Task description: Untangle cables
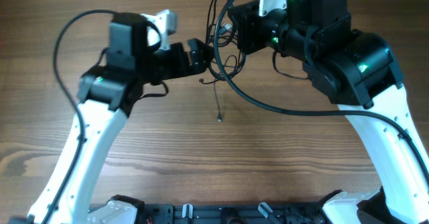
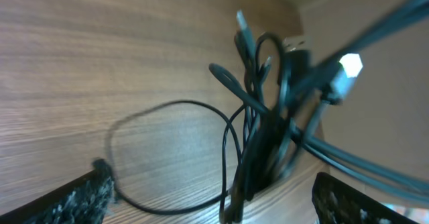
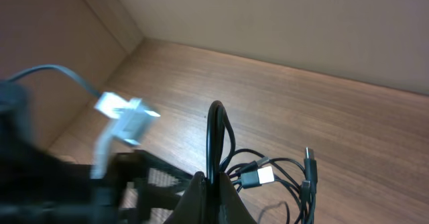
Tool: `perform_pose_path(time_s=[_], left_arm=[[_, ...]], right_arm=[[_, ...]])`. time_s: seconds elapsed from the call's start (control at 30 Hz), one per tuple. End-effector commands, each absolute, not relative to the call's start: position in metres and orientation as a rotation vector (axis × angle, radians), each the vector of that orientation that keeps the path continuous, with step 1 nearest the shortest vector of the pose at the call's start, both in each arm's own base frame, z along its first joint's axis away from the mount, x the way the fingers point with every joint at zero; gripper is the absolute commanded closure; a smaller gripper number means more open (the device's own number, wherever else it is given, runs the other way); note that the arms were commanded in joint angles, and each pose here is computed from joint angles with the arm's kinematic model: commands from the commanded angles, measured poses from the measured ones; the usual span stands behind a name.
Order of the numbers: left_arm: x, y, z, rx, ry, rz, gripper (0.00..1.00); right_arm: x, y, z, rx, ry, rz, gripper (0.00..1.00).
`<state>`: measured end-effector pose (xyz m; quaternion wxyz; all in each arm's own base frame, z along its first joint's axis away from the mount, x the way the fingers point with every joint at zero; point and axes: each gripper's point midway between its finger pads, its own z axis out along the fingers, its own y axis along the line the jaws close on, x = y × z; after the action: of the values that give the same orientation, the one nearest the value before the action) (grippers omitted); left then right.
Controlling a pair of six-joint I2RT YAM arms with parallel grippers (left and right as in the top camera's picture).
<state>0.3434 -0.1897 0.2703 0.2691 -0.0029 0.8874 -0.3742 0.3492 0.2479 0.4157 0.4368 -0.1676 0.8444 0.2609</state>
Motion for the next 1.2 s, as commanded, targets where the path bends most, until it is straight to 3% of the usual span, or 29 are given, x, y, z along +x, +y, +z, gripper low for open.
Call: perform_pose_path(time_s=[0.0,0.07,0.1,0.13,0.27,0.4,0.57,0.67,0.73,0.77,0.83,0.9,0.97,1.03,1.17], left_arm=[[0.346,-0.219,0.251,0.042,2.451,-1.061,0.26],[0.349,-0.226,0.237,0.045,2.487,-1.06,0.8],[0.349,-0.226,0.232,0.04,2.503,-1.058,0.95],[0.35,-0.225,0.227,0.029,2.521,-1.053,0.96],[0.347,-0.209,0.223,-0.025,2.559,-1.03,0.96],[0.331,-0.177,0.221,-0.04,2.614,-0.961,0.96],[0.315,-0.14,0.224,-0.066,2.646,-0.888,0.95],[0.301,-0.136,0.236,0.039,2.619,-0.906,0.82],[0.29,-0.14,0.246,0.124,2.588,-0.938,0.7],[0.287,-0.141,0.251,0.138,2.57,-0.945,0.62],[0.286,-0.141,0.258,0.149,2.542,-0.941,0.47],[0.288,-0.141,0.262,0.159,2.515,-0.937,0.46],[0.291,-0.141,0.263,0.161,2.505,-0.93,0.49],[0.299,-0.132,0.26,0.127,2.505,-0.843,0.52],[0.328,-0.065,0.25,-0.427,2.485,-0.545,0.6]], right_arm=[[0.344,0.252,0.422,-0.459,2.081,0.677,0.96],[0.343,0.252,0.421,-0.461,2.085,0.676,0.96],[0.343,0.252,0.421,-0.461,2.087,0.675,0.96],[0.343,0.251,0.42,-0.457,2.091,0.667,0.96],[0.36,0.215,0.407,-0.315,2.138,0.42,0.96],[0.37,0.121,0.394,0.173,2.153,-0.065,0.96],[0.363,0.07,0.386,0.407,2.148,-0.222,0.96],[0.364,0.058,0.381,0.435,2.173,-0.228,0.95],[0.363,0.056,0.378,0.439,2.188,-0.217,0.85],[0.364,0.062,0.375,0.425,2.206,-0.183,0.7],[0.365,0.086,0.369,0.309,2.276,-0.05,0.25],[0.364,0.123,0.366,0.054,2.337,0.124,0.13],[0.352,0.167,0.363,-0.272,2.362,0.34,0.1],[0.341,0.184,0.353,-0.399,2.401,0.443,0.1],[0.33,0.182,0.304,-0.42,2.609,0.412,0.1]])
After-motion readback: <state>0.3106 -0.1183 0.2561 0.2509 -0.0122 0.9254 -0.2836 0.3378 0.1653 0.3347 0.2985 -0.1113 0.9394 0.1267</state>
